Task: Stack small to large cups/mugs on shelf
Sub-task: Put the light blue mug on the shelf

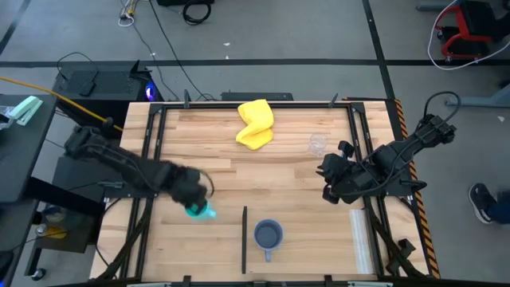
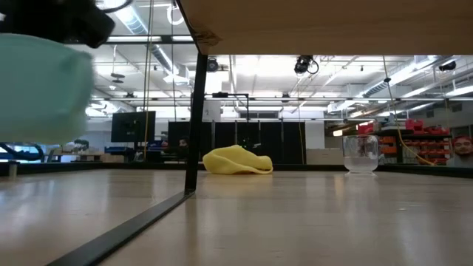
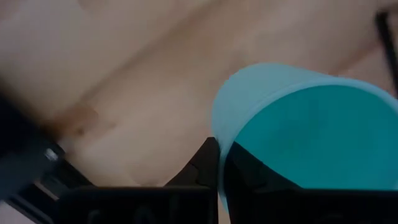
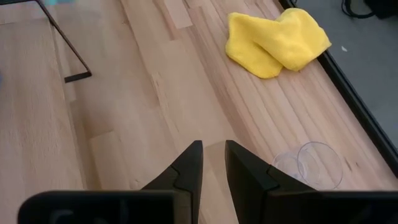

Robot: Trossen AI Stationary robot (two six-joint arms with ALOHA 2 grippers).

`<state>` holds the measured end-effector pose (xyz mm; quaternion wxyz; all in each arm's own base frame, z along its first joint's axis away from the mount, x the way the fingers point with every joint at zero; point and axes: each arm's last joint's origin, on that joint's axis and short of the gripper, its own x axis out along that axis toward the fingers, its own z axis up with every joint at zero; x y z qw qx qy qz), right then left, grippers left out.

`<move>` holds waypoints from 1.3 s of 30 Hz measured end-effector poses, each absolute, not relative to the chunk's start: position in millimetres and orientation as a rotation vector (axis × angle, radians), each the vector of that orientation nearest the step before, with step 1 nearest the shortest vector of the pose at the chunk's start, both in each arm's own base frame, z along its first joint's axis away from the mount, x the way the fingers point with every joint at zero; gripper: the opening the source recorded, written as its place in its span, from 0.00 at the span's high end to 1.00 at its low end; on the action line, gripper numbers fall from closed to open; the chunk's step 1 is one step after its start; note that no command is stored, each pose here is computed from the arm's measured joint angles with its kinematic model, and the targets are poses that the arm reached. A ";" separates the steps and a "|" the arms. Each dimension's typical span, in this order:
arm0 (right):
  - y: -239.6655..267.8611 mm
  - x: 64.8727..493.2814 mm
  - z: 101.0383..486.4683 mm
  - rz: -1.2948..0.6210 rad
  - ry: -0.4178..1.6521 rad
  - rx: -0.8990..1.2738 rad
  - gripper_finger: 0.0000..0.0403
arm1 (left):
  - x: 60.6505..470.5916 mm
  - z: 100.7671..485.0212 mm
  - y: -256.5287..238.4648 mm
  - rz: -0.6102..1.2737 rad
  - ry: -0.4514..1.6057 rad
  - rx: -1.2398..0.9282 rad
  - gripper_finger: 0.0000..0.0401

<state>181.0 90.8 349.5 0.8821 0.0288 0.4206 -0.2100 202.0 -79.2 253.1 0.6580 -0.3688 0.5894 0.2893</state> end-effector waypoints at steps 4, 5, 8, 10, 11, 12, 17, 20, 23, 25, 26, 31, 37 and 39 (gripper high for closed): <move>83.7 184.5 349.4 -0.471 0.879 0.077 0.81 | 205.2 264.5 -41.7 0.663 1.270 -0.837 0.97; 81.2 185.6 349.3 -0.479 0.883 0.080 0.81 | 207.7 267.5 -32.4 0.660 1.256 -0.826 0.97; 72.7 189.2 349.0 -0.497 0.902 0.094 0.81 | 215.4 282.6 -6.6 0.635 1.198 -0.788 0.97; 67.0 191.6 348.8 -0.508 0.914 0.102 0.81 | 222.1 293.6 9.5 0.629 1.161 -0.756 0.97; 64.3 192.6 348.7 -0.512 0.921 0.103 0.81 | 224.7 298.1 17.2 0.635 1.152 -0.739 0.97; 61.2 193.5 348.5 -0.514 0.931 0.104 0.81 | 227.8 304.3 24.3 0.633 1.139 -0.727 0.97; 42.9 196.9 348.9 -0.517 0.980 0.133 0.81 | 252.0 328.6 55.4 0.610 1.085 -0.643 0.97; 28.6 197.7 349.8 -0.531 1.001 0.169 0.81 | 275.8 336.5 68.8 0.569 1.093 -0.566 0.97; 14.0 196.5 351.4 -0.541 1.017 0.203 0.81 | 303.6 337.2 82.0 0.521 1.132 -0.483 0.97; 5.3 194.6 352.9 -0.546 1.022 0.225 0.81 | 321.3 335.8 91.0 0.490 1.170 -0.431 0.97; 1.4 192.7 354.1 -0.549 1.020 0.237 0.81 | 330.1 334.7 95.3 0.463 1.185 -0.411 0.97; -13.3 185.7 358.2 -0.554 1.014 0.285 0.81 | 366.9 324.2 114.4 0.319 1.285 -0.319 0.97; -21.7 179.0 361.7 -0.540 1.009 0.292 0.81 | 385.1 312.3 127.6 0.212 1.430 -0.216 0.97; -22.8 178.4 362.0 -0.534 1.011 0.286 0.81 | 388.2 309.7 129.1 0.174 1.450 -0.210 0.97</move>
